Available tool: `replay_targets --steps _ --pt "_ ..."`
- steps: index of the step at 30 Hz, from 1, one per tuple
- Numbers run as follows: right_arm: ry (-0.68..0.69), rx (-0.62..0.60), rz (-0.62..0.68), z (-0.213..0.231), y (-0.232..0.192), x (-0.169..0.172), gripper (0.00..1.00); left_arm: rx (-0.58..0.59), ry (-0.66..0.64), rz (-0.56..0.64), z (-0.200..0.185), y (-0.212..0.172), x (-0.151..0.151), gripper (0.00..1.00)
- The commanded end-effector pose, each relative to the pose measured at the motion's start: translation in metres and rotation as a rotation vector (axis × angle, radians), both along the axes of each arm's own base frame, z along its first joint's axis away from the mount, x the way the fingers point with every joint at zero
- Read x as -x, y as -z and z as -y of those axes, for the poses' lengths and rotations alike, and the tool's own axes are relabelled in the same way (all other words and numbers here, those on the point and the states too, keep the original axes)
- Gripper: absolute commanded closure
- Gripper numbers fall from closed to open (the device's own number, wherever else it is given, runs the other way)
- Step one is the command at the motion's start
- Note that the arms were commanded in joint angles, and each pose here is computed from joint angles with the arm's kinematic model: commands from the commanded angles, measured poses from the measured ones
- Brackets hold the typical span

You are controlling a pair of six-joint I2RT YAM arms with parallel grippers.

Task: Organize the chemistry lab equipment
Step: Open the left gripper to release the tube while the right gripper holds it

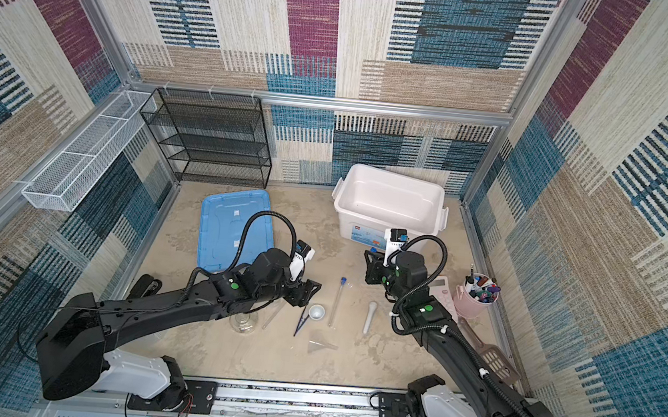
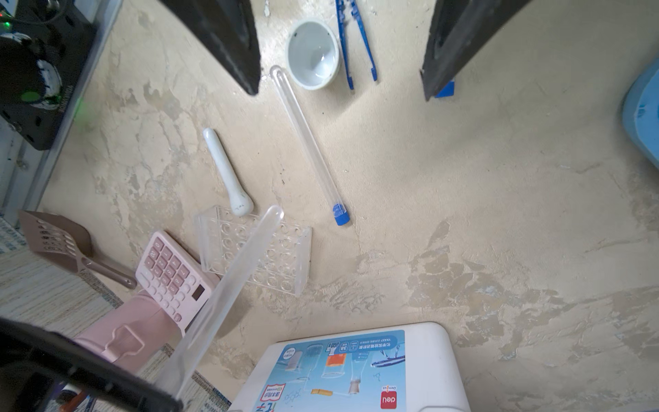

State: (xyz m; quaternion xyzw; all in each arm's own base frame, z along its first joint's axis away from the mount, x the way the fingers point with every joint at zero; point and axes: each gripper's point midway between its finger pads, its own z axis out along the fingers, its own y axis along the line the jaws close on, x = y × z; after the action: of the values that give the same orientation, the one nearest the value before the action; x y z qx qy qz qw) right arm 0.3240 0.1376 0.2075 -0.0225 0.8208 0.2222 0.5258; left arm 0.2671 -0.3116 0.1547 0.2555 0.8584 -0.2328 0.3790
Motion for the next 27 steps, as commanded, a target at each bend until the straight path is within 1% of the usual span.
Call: replay_targets --steps 1,6,10,14,24,27 --pt "0.124 0.071 0.067 0.024 -0.006 -0.006 0.84 0.037 -0.018 0.0 0.005 -0.003 -0.004 0.26" --pt "0.159 0.103 0.118 0.031 -0.007 -0.009 0.84 0.046 -0.008 -0.031 0.01 0.003 -0.002 0.26" --pt "0.153 0.14 0.128 0.029 -0.003 -0.013 0.84 0.054 -0.006 -0.048 0.011 0.006 -0.001 0.27" --pt "0.146 0.144 0.146 0.026 -0.002 -0.015 0.84 0.058 -0.009 -0.059 0.011 0.01 0.0 0.27" --pt "0.091 0.145 0.127 0.012 0.009 -0.02 0.84 0.059 -0.004 -0.086 0.013 0.018 0.002 0.28" --pt "0.083 0.161 0.121 0.01 0.012 -0.021 0.84 0.058 -0.006 -0.086 0.012 0.019 0.003 0.28"
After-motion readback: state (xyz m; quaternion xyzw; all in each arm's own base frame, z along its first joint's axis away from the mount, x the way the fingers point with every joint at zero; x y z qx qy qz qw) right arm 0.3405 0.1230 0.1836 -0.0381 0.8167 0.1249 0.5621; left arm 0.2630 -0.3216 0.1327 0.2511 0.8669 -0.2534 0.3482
